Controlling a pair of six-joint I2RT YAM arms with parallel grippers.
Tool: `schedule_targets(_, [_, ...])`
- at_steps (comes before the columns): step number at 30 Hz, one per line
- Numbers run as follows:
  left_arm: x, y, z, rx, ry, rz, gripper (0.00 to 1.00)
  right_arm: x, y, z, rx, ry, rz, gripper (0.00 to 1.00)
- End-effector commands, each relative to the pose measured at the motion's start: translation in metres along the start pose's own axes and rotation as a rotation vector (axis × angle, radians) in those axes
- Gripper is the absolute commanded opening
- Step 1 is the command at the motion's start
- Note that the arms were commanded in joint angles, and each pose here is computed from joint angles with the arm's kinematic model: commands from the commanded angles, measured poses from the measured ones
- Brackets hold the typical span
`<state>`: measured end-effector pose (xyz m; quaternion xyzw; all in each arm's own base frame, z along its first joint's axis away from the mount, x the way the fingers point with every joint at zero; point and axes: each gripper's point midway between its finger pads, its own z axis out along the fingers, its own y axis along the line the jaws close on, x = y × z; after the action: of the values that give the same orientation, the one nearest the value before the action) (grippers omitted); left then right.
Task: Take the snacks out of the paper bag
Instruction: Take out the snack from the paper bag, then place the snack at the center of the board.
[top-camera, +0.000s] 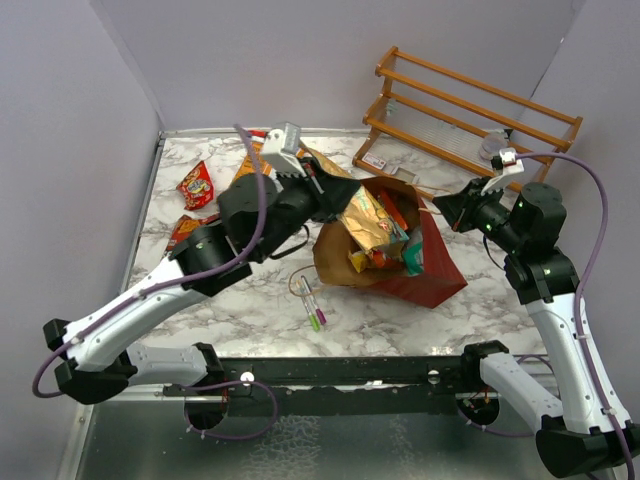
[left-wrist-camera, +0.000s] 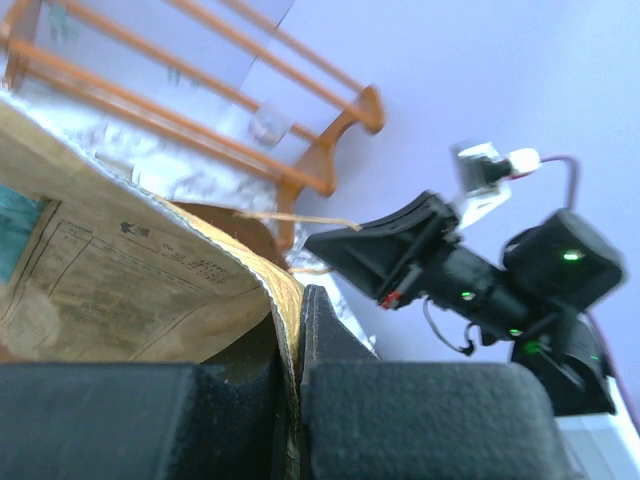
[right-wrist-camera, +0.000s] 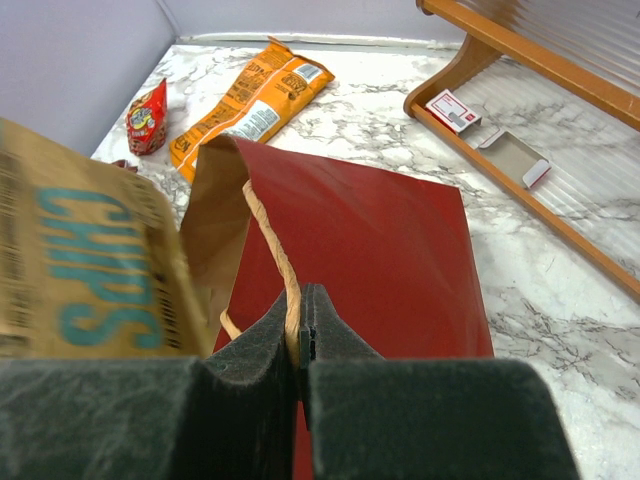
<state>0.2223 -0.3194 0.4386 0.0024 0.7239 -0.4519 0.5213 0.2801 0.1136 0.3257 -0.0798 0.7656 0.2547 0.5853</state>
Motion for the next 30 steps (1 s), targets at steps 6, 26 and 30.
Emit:
schedule_targets(6, [-0.122,-0.047,-0.070,0.132,-0.334,0.236,0.00,0.001,-0.002,-0.002,0.015,-0.004,-0.009,0.01])
schedule_targets(26, [-0.182,0.108,0.005,-0.403,-0.429,0.477,0.00,0.002,-0.002,0.000,0.009,0.002,-0.011,0.01])
schedule_targets(30, [-0.187,0.153,0.042,-0.376,-0.374,0.377,0.00,0.002,-0.002,0.001,0.008,0.003,-0.011,0.01])
